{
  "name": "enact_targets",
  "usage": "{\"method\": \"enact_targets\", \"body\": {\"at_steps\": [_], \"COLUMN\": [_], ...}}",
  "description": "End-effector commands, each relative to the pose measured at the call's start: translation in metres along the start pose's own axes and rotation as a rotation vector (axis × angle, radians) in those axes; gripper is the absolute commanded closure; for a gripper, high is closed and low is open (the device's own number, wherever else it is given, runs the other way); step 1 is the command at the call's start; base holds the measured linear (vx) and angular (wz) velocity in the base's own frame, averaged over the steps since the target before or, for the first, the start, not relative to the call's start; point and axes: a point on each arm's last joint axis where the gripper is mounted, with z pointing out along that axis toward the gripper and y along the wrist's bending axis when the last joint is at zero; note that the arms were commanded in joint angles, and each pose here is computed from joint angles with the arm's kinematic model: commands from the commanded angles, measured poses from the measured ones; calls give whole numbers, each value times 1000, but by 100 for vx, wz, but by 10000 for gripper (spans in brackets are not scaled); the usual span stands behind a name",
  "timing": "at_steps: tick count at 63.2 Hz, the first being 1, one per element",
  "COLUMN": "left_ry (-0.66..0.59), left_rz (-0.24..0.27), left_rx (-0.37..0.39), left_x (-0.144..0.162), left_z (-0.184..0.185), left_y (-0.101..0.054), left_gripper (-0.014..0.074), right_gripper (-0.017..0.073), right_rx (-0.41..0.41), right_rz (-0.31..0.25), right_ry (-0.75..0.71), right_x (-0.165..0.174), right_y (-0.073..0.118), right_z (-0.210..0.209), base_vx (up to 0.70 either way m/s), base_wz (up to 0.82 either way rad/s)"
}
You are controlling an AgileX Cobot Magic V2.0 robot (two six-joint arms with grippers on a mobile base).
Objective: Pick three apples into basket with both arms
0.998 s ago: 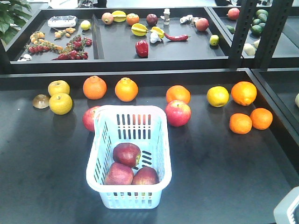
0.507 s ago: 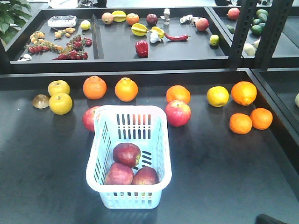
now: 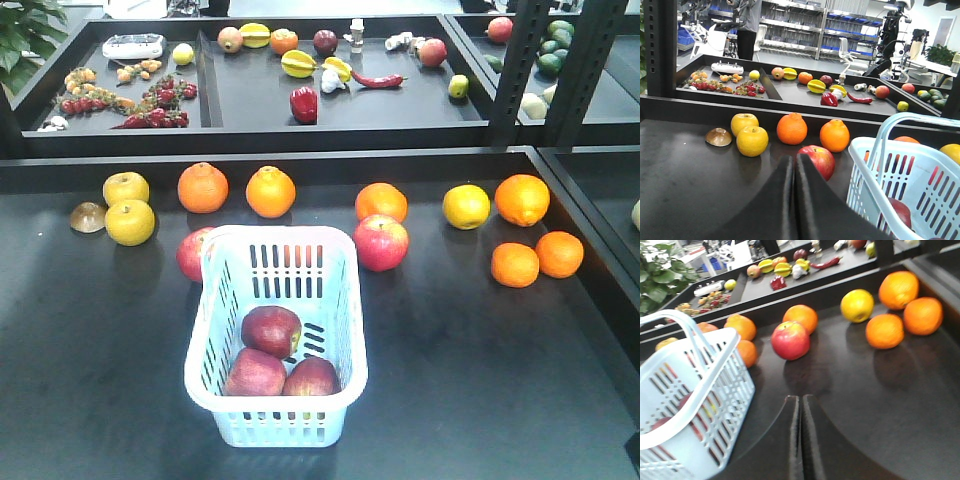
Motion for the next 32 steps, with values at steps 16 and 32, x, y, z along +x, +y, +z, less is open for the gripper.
{"method": "enact_targets", "body": {"at_steps": [16,32], "left_ry": [-113,-113], "left_rz": [-10,-10], "left_rx": [28,28], "left_x": [-16,-16], "left_z": [-3,-3], "left_y": [-4,-4], "left_gripper": [599,599], "right_gripper": [564,564], "right_rx": [-21,-35], "right_rz": [-54,-157], "right_ry": [-165,-266], "right_x": [-11,-19], "right_y": [2,5], "right_z": [-1,-3], "base_vx": [0,0], "base_wz": [0,0]}}
